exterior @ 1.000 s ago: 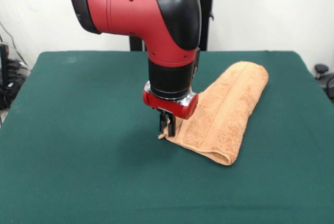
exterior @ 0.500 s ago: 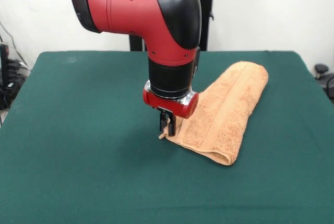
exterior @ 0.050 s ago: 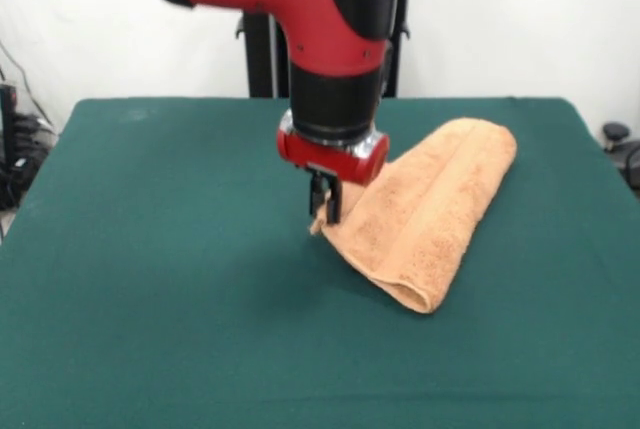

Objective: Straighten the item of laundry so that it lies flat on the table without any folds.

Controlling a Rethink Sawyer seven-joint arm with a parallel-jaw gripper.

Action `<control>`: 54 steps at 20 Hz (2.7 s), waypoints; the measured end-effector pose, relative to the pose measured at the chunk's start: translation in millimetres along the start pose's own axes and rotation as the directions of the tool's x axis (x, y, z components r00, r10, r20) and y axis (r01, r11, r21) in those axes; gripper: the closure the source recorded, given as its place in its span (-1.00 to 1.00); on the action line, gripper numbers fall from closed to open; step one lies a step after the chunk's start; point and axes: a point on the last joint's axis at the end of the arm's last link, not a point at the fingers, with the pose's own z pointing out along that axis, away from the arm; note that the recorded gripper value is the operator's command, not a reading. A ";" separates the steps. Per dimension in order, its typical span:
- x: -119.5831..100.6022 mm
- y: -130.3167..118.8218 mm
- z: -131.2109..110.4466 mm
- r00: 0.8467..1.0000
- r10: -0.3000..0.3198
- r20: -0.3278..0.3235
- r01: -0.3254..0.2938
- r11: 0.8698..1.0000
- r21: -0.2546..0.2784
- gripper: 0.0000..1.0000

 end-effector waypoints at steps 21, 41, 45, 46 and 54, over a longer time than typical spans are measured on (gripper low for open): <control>8.8 3.3 -119.8 0.998 -0.015 -0.058 0.019 0.998 0.066 1.00; 38.9 11.4 -210.7 0.996 -0.036 -0.081 0.047 0.988 0.148 1.00; 39.8 11.2 -207.1 0.996 -0.037 -0.087 0.050 0.987 0.152 1.00; 39.7 11.1 -205.5 0.995 -0.037 -0.090 0.050 0.987 0.152 1.00; 13.9 -31.0 -180.7 0.995 0.057 -0.077 -0.049 0.993 0.105 1.00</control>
